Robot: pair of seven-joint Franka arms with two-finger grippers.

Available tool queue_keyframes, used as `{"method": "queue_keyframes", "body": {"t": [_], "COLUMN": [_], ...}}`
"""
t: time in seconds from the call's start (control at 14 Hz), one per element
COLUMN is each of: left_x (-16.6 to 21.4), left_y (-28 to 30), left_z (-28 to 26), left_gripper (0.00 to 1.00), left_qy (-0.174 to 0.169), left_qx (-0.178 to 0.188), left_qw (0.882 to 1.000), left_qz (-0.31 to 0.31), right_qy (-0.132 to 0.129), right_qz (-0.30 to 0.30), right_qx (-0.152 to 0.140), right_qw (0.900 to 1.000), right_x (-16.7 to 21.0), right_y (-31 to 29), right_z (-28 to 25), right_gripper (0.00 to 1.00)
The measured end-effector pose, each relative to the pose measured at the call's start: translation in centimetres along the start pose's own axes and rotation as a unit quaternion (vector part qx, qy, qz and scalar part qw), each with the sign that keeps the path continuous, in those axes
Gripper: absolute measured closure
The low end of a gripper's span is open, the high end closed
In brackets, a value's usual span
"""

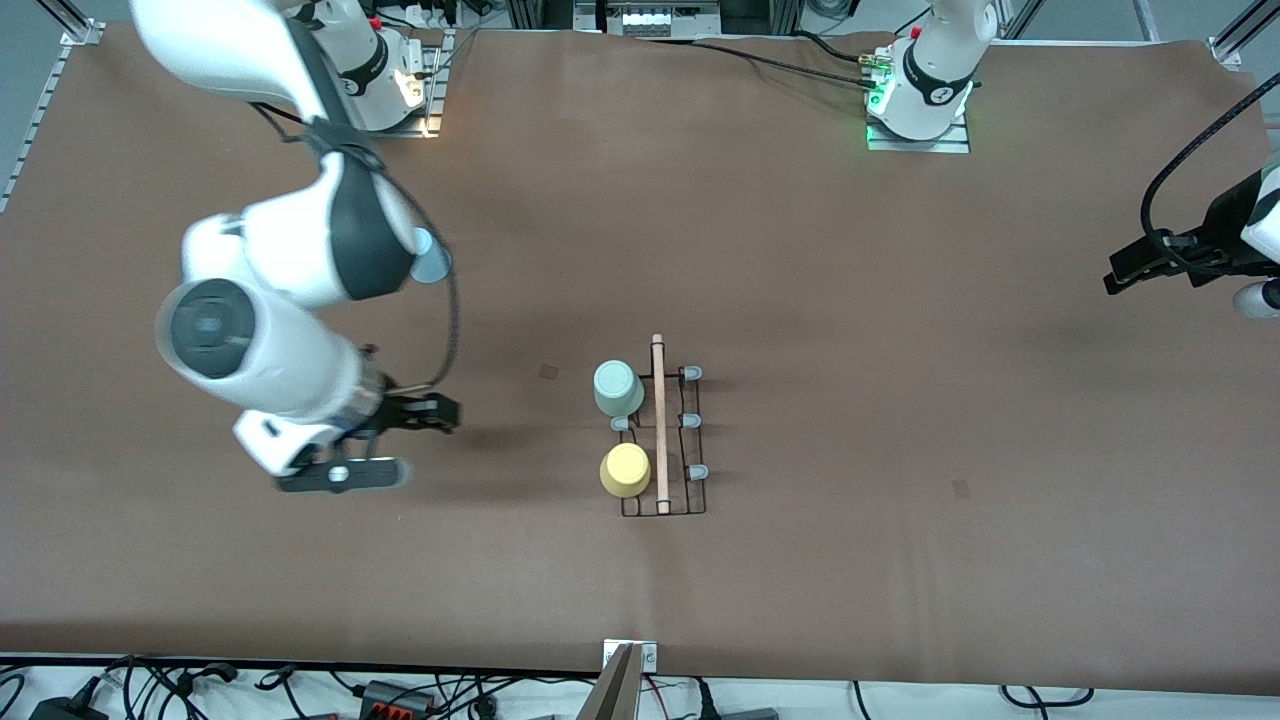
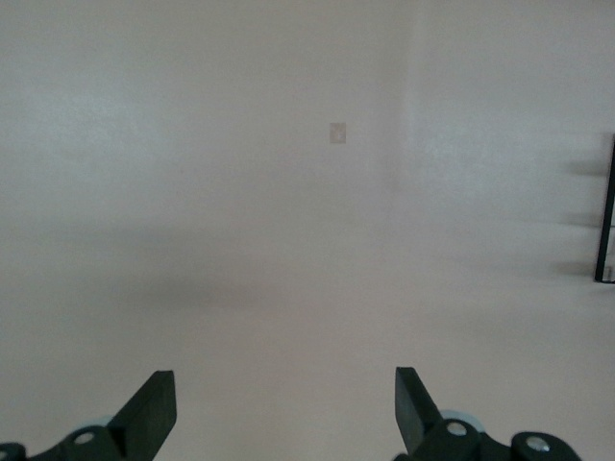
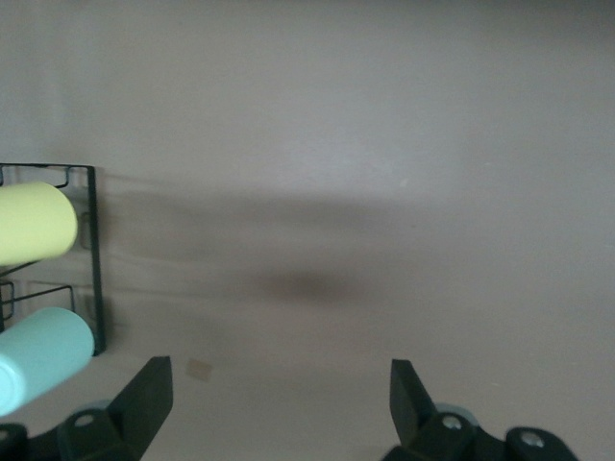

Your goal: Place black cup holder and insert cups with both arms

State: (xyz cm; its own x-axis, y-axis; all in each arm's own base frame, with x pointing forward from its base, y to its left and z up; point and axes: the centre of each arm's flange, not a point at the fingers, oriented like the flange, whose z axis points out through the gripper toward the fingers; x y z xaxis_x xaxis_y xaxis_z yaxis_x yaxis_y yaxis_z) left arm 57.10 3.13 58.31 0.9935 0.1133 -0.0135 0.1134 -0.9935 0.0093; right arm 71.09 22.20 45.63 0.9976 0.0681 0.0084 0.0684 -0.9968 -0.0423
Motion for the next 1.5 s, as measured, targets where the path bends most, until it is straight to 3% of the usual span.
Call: {"method": "queue_keyframes", "body": {"t": [0.43,0.85,1.14,1.5], "left_x": [0.0,0.0,0.1,0.1], "left_y": [0.0,0.0,0.0,0.0], "left_z": [0.0,0.0,0.0,-0.1], "left_gripper": [0.0,0.0,0.0,0.0], "left_qy": [0.0,0.001,0.001,0.001], "left_qx": [0.0,0.0,0.0,0.0], "left_qw": [1.0,1.0,1.0,1.0], "left_qz": [0.001,0.001,0.001,0.002], "right_qy": [0.012,0.034,0.043,0.02], "right_qz": [0.051,0.032,0.023,0.019], "right_qx": [0.002,0.008,0.006,-0.002], "right_qw": [0.999,0.999,0.999,1.0], "right_x": [-0.1,-6.2,-7.5,-10.2], "right_y": [10.2,22.9,23.6,23.0], "right_z": [-3.8,-10.5,-12.2,-11.1], "right_gripper": [0.0,0.0,0.0,0.0]}}
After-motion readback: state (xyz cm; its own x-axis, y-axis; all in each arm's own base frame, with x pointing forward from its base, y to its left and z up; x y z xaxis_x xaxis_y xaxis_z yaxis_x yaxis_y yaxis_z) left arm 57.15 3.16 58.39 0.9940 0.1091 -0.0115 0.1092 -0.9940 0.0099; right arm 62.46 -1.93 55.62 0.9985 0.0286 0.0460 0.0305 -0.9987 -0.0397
